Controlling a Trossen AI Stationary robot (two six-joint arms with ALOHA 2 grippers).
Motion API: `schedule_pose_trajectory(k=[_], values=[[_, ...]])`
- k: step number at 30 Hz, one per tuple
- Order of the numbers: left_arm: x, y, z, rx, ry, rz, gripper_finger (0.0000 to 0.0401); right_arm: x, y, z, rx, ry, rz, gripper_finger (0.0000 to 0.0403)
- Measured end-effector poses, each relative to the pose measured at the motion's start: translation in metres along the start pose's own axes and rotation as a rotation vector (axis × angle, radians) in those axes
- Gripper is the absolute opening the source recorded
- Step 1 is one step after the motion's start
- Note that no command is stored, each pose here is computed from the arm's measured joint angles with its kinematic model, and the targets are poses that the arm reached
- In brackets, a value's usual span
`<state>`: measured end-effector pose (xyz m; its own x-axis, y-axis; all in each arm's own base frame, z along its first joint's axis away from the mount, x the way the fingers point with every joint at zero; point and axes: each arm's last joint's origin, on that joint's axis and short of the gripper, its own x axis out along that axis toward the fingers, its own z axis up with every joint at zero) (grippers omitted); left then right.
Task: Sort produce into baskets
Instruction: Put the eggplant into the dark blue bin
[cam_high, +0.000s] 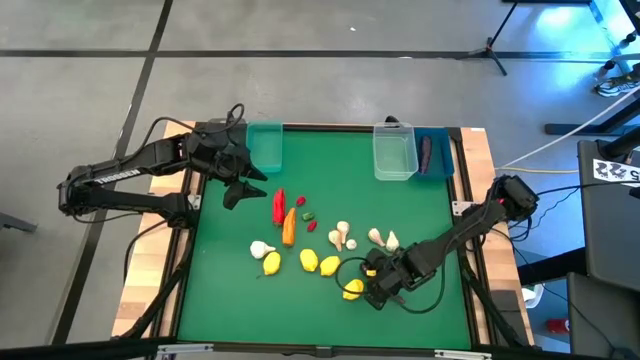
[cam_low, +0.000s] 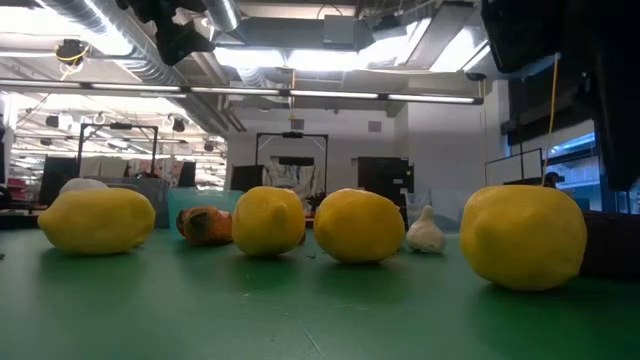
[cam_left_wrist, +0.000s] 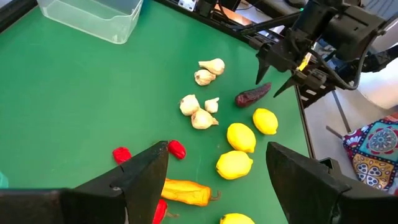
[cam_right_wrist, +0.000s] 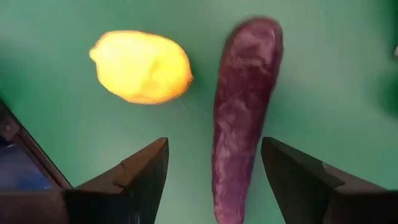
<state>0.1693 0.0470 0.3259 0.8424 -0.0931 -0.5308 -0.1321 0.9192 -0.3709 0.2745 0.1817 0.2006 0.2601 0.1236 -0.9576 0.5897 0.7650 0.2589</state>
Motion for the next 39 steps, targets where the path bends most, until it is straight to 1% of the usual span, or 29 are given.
schedule_pose_trajectory(k=[3,5,9,12,15,17,20,22,25,27,36,38,39], values=[[0.000,0.000,0.000,0.007,0.001,-0.002,0.0267,0.000,0.001,0.001,-0.007,-0.027,0.002,0.0258],[0.000,0.000,0.000,0.013,0.001,-0.002,0.0267,0.000,0.000,0.001,-0.006,-0.028,-0.002,0.0266],[0.000,0.000,0.000,0.018,0.001,-0.002,0.0267,0.006,-0.001,0.000,0.013,0.002,-0.034,0.0310],[0.000,0.000,0.000,0.017,0.001,-0.002,0.0267,0.015,-0.002,0.001,0.035,0.070,-0.042,0.0349],[0.000,-0.001,0.000,0.019,0.001,-0.003,0.0267,0.025,-0.003,0.002,0.039,0.100,-0.071,0.0374],[0.000,0.000,0.000,0.019,-0.001,-0.003,0.0267,0.032,-0.005,0.002,0.039,0.109,-0.103,0.0380],[0.000,0.000,0.000,0.014,-0.001,-0.003,0.0267,0.044,-0.008,0.003,0.045,0.116,-0.156,0.0378],[0.000,0.000,0.000,0.013,-0.001,-0.003,0.0267,0.049,-0.009,0.003,0.042,0.120,-0.173,0.0367],[0.000,-0.001,0.000,0.013,-0.001,-0.003,0.0267,0.053,-0.010,0.005,0.038,0.118,-0.186,0.0334],[0.000,0.000,0.000,0.013,0.000,-0.003,0.0267,0.053,-0.011,0.005,0.033,0.118,-0.191,0.0303],[0.000,0.000,0.000,0.033,0.000,-0.003,0.0267,0.053,-0.009,0.005,0.031,0.113,-0.177,0.0136],[0.000,0.000,0.000,0.033,0.001,-0.003,0.0267,0.052,-0.007,0.006,0.030,0.097,-0.156,0.0115],[0.000,0.000,0.000,0.033,0.000,-0.003,0.0267,0.051,-0.006,0.006,0.029,0.086,-0.144,0.0115]])
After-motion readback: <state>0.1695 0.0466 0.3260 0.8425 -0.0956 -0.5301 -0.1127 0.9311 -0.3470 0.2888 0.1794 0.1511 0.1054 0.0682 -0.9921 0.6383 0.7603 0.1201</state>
